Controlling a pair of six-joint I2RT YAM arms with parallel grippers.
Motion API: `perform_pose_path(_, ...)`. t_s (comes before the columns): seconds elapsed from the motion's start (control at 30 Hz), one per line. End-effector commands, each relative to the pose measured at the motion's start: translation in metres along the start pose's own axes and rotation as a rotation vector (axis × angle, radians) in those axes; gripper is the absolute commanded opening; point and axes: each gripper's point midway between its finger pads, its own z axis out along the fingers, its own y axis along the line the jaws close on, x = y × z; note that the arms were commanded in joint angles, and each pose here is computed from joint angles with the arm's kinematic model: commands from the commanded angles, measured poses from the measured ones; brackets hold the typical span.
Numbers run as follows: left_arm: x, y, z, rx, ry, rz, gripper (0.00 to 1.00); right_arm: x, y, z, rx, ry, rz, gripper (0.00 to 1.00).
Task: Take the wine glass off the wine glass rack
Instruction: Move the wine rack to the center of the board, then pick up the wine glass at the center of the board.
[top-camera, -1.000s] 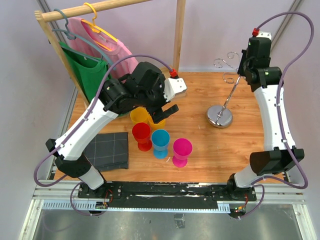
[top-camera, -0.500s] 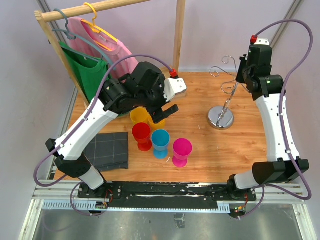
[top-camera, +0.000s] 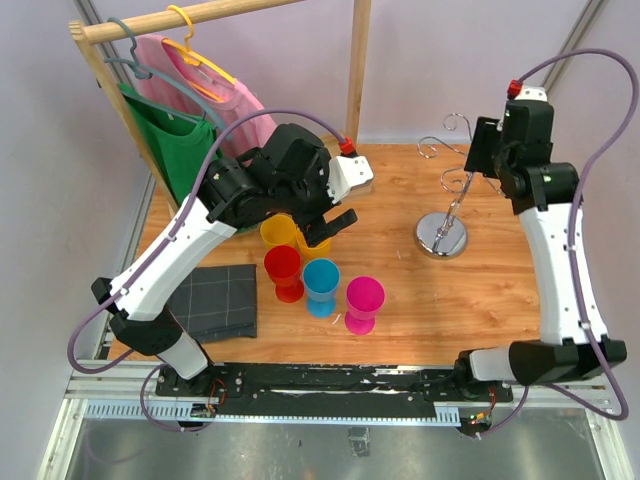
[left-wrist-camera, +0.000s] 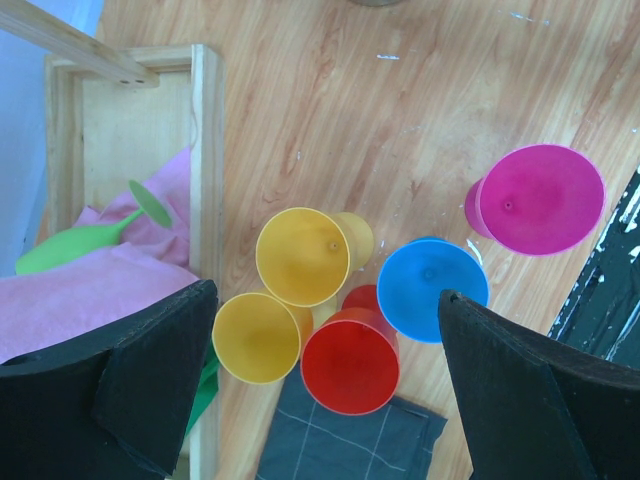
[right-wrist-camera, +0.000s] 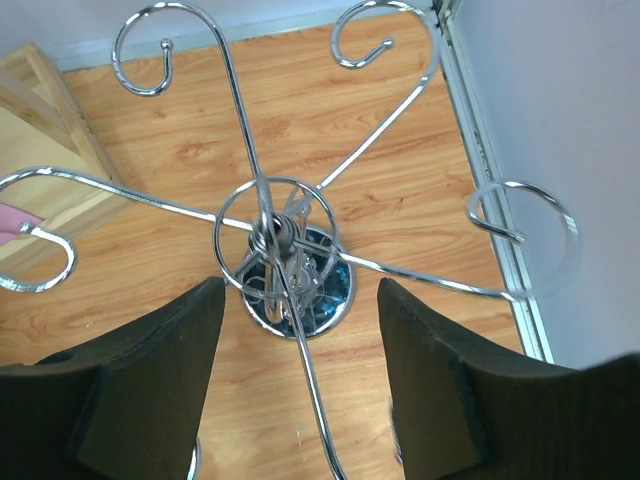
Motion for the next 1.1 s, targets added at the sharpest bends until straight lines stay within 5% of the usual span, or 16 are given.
perform_pose_path(0.0, -0.007, 0.005, -0.009, -0.010, -0.043, -0.001, 0.97, -0.017, -0.009, -0.050, -0.016, -0.098, 0.031, 0.66)
perform_pose_path(0.23, -0.011, 0.017, -0.008, -0.050, -0.053, -0.037, 0.97, -0.052, 0.000, -0.099, -0.143, -0.246, 0.075, 0.70)
perform_pose_path(0.43, -0.004, 0.081, -0.025, -0.181, -0.104, -0.216, 0.97, -0.090, 0.081, -0.106, -0.423, -0.316, 0.030, 0.70)
perform_pose_path(0.7, -0.009, 0.087, -0.055, -0.196, -0.178, -0.207, 0.96, -0.110, 0.201, -0.072, -0.597, -0.288, -0.120, 0.71)
perform_pose_path(1.07, -0.009, 0.077, -0.113, -0.275, -0.302, -0.100, 0.96, -0.072, 0.292, -0.022, -0.719, -0.173, -0.143, 0.71)
